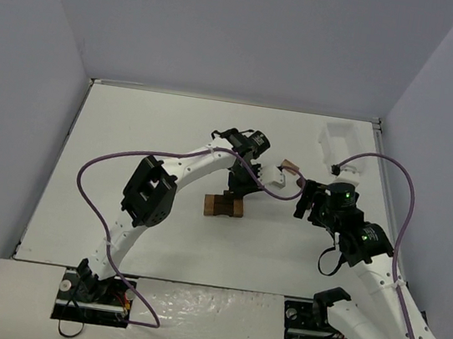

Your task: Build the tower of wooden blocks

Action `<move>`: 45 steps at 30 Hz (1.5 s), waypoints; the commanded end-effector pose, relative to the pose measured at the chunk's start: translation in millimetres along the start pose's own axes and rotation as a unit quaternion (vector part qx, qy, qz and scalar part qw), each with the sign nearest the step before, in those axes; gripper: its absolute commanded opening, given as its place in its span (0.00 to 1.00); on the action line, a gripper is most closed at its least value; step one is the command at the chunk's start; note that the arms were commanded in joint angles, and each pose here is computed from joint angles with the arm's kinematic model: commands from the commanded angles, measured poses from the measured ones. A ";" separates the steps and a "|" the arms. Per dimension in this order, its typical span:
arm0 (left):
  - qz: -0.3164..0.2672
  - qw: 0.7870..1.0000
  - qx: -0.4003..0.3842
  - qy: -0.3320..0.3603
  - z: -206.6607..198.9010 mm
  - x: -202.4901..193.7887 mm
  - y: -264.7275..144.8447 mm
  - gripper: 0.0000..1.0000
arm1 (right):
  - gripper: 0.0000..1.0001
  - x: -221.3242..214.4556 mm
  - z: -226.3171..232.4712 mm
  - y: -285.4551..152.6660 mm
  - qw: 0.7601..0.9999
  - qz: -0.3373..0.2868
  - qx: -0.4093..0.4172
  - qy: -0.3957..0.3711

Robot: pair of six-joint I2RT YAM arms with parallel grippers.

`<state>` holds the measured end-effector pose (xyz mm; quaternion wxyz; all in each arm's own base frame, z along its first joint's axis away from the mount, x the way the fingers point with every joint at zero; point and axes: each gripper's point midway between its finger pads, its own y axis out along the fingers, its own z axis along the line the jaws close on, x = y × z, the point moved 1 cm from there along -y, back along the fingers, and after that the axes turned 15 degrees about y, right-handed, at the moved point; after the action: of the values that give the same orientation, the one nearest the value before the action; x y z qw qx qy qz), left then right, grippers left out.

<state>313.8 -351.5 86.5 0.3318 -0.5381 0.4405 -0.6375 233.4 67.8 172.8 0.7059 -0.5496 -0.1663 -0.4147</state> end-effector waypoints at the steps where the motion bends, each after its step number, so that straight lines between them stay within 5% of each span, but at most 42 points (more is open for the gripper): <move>1: -0.025 0.999 0.023 0.018 3.6 23.6 -21.5 0.00 | 0.81 17.1 8.7 -14.6 0.999 -0.021 0.012 0.023; 45: 0.036 0.999 0.019 0.013 -1.4 9.4 -9.4 0.01 | 0.86 15.1 -3.1 -22.4 1.000 -0.014 -0.017 0.019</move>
<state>311.3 -351.6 81.1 0.3568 -0.5141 0.4596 -0.6302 217.8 59.7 179.9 0.7006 -0.5635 -0.1450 -0.4131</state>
